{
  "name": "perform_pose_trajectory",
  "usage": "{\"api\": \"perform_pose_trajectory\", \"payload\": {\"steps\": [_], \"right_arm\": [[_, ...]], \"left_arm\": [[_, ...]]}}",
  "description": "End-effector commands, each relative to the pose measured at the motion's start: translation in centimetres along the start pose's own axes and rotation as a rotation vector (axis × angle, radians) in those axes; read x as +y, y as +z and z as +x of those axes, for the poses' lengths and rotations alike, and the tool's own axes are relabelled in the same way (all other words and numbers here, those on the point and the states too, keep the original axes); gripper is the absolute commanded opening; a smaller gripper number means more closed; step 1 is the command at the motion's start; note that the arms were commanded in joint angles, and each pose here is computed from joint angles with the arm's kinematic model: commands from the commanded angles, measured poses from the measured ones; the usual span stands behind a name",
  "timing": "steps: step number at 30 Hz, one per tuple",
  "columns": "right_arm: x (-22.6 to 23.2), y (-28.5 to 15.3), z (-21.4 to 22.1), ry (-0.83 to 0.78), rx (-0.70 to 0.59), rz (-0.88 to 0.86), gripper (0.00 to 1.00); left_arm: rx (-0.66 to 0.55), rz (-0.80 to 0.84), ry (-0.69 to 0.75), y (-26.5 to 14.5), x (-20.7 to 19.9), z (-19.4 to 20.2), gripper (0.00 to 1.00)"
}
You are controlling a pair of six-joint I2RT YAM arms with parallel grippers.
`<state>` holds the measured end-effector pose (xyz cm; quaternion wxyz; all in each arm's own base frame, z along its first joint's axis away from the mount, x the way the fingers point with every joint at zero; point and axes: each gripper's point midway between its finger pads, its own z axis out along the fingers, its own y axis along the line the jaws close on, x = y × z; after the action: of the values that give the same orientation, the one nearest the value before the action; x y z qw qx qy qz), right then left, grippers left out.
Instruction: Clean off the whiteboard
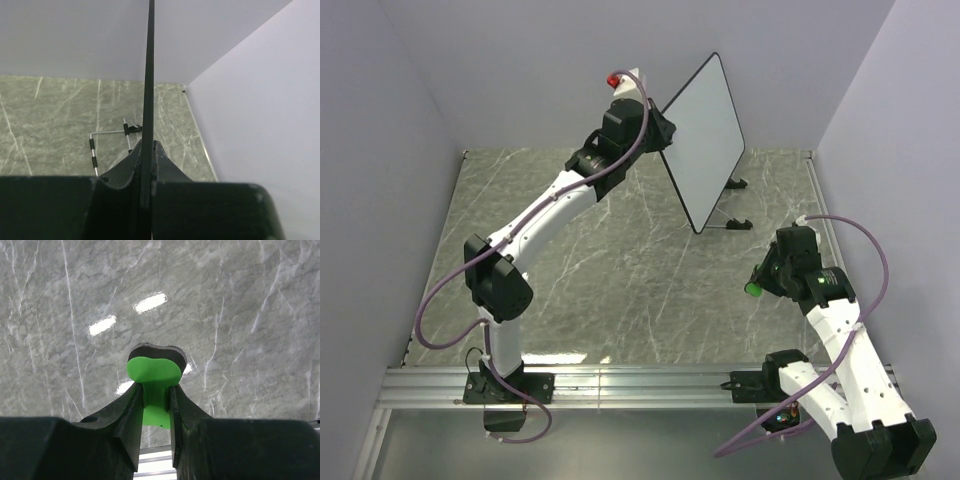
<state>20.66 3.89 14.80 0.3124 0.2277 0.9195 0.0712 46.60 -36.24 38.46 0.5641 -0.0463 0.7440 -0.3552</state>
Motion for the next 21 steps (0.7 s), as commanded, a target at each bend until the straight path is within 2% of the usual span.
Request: {"api": "perform_pose_trajectory", "payload": {"steps": [1, 6, 15, 21], "right_arm": [[0.7, -0.7, -0.8, -0.021, -0.039, -0.031, 0.0], [0.8, -0.8, -0.8, -0.03, -0.041, -0.038, 0.0], [1.0, -0.9, -0.7, -0.041, -0.042, -0.046, 0.0], [1.2, -0.9, -0.6, -0.047, -0.039, -0.052, 0.0]], "left_arm": [[-0.343, 0.112, -0.1, -4.7, -5.6, -11.0, 0.0], [-0.33, 0.068, -0.058, -4.1, -5.8, -9.6, 0.0], [-0.264, 0.106, -0.1, -3.4, -6.2, -7.0, 0.0], [-0.255, 0.124, -0.127, -3.5, -6.6, -7.0, 0.0]]}}
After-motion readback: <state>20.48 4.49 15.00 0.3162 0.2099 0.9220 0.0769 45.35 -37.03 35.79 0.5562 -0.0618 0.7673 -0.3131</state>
